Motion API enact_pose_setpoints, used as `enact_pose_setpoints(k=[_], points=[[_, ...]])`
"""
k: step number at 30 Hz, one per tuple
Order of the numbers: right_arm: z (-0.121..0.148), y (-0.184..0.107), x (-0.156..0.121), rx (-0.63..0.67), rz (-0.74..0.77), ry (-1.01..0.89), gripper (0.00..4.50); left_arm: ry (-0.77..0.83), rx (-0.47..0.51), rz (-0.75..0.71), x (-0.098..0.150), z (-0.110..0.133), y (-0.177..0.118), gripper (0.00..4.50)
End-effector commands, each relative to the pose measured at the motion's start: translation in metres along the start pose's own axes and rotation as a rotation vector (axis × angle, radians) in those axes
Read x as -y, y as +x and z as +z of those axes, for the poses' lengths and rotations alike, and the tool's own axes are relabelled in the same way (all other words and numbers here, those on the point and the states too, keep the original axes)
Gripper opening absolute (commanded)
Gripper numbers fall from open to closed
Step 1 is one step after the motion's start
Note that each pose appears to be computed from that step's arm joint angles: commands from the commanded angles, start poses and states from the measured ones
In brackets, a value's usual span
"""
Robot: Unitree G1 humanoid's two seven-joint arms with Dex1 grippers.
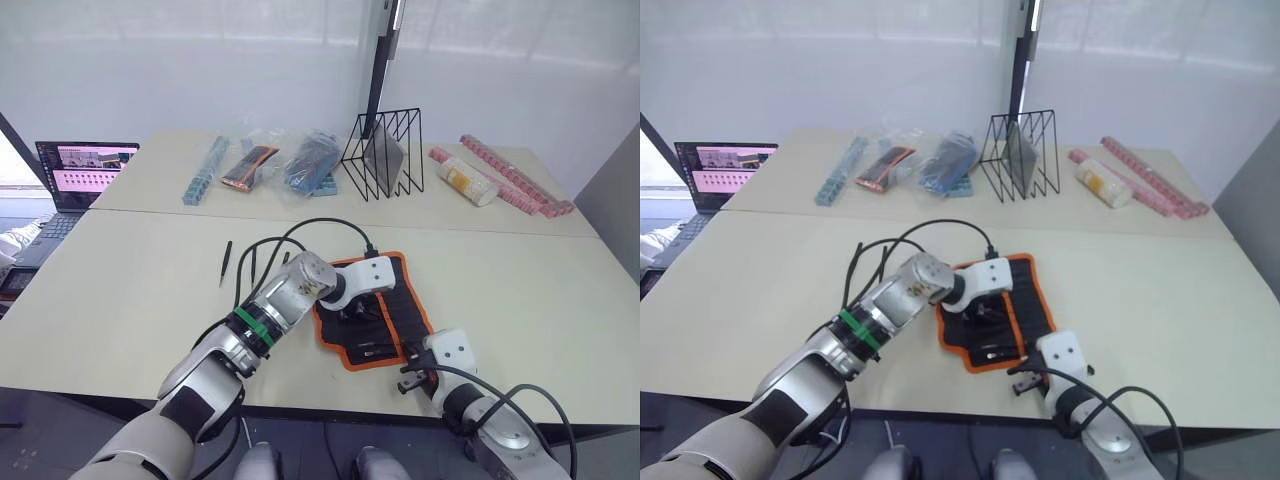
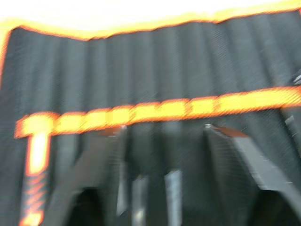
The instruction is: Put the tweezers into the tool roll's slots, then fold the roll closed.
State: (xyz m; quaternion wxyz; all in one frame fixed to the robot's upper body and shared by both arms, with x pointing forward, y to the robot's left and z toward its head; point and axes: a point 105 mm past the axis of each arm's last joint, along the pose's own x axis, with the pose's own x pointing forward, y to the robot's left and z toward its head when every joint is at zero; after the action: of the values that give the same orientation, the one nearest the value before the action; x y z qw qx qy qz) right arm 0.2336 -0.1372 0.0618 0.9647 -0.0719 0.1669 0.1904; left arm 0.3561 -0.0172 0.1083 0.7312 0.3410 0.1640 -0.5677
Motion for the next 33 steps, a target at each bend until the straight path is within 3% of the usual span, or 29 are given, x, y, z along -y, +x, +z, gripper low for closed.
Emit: enact_pose_setpoints(k=[1, 5, 10, 13, 15, 23, 30, 33], points=[[-0.035, 0.002, -0.007, -0.195, 0.033, 0.084, 0.0, 0.03, 0.057, 0.034, -0.006, 0.014, -0.023, 4.47], [-0.033, 0.003, -0.004, -0.219, 0.028, 0.084, 0.0, -0.03, 0.104, 0.064, -0.007, 0.01, -0.055, 4.49], [-0.035, 0.004, 0.001, -0.241, 0.018, 0.073, 0.0, -0.172, 0.245, 0.243, -0.02, -0.013, -0.11, 4.49], [-0.034, 0.005, 0.003, -0.239, 0.019, 0.067, 0.0, -0.158, 0.271, 0.383, -0.023, -0.034, -0.137, 4.49], [-0.035, 0.005, 0.007, -0.238, 0.012, 0.062, 0.0, -0.249, 0.23, 0.445, -0.009, -0.069, -0.164, 4.49], [-0.039, 0.003, 0.02, -0.244, 0.006, 0.05, 0.0, -0.476, 0.096, 0.69, 0.039, -0.141, -0.221, 4.49], [-0.039, 0.005, 0.027, -0.24, 0.038, 0.028, 0.0, -0.607, -0.008, 0.892, 0.081, -0.177, -0.259, 4.49], [-0.04, 0.006, 0.029, -0.241, 0.045, 0.025, 0.0, -0.648, -0.014, 0.929, 0.091, -0.181, -0.266, 4.49]])
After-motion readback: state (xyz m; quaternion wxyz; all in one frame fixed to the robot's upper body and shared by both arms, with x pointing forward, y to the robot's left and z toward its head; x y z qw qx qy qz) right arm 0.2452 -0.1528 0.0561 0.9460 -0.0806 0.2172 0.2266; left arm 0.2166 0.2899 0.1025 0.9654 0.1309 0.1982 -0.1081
